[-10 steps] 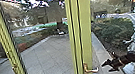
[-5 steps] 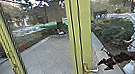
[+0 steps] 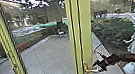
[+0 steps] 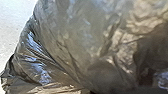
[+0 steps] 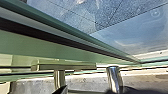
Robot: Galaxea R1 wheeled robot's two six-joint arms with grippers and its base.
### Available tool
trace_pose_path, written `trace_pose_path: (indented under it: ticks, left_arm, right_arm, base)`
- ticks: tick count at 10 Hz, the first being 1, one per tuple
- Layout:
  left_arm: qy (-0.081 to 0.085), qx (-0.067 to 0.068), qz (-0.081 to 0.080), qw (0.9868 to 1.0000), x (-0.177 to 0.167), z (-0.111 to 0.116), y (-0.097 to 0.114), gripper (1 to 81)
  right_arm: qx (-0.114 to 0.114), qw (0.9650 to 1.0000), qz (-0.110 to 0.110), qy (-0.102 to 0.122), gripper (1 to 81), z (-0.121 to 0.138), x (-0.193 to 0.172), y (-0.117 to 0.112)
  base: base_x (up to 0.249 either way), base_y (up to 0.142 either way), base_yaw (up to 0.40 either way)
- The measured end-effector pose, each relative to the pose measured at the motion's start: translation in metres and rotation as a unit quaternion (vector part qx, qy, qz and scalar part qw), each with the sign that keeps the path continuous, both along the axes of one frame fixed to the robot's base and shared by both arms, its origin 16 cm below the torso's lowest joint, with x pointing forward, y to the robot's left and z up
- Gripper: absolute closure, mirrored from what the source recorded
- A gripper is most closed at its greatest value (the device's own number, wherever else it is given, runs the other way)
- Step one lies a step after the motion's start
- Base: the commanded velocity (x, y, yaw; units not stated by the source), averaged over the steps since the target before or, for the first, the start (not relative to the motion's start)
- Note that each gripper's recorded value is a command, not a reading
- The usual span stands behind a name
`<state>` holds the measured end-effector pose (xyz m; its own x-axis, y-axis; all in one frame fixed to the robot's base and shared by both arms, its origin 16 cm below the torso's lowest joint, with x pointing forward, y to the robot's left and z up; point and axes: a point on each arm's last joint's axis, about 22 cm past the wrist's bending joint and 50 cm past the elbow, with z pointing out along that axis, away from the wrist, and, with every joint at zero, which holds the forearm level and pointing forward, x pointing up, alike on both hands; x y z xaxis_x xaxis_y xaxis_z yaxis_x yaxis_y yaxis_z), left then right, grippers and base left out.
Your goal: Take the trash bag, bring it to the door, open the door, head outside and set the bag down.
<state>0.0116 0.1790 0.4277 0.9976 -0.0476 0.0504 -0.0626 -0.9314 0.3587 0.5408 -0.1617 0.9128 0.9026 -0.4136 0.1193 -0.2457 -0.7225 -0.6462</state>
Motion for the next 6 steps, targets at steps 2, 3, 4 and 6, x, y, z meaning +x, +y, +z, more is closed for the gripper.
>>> trace_pose_path:
  ticks: [2, 3, 4, 6]
  left_arm:
    - [0.000, 0.000, 0.000, 1.0000, 0.000, 0.000, 0.000, 81.1]
    - [0.000, 0.000, 0.000, 1.0000, 0.000, 0.000, 0.000, 81.1]
    - [0.001, 0.000, 0.000, 1.0000, 0.000, 0.000, 0.000, 81.1]
    - [0.001, 0.000, 0.000, 1.0000, 0.000, 0.000, 0.000, 81.1]
  right_arm:
    - [-0.004, 0.9995, -0.028, 0.014, 1.0, -0.013, 0.009, -0.010]
    - [-0.004, 0.9991, -0.035, 0.021, 1.0, -0.021, 0.010, -0.010]
    - [-0.004, 0.9987, -0.040, 0.033, 1.0, -0.033, 0.006, -0.009]
    - [-0.007, 0.9975, -0.055, 0.045, 1.0, -0.046, 0.007, -0.015]
  base:
    - [0.000, 0.000, 0.000]
    - [0.000, 0.000, 0.000]
    - [0.000, 0.000, 0.000]
    - [0.000, 0.000, 0.000]
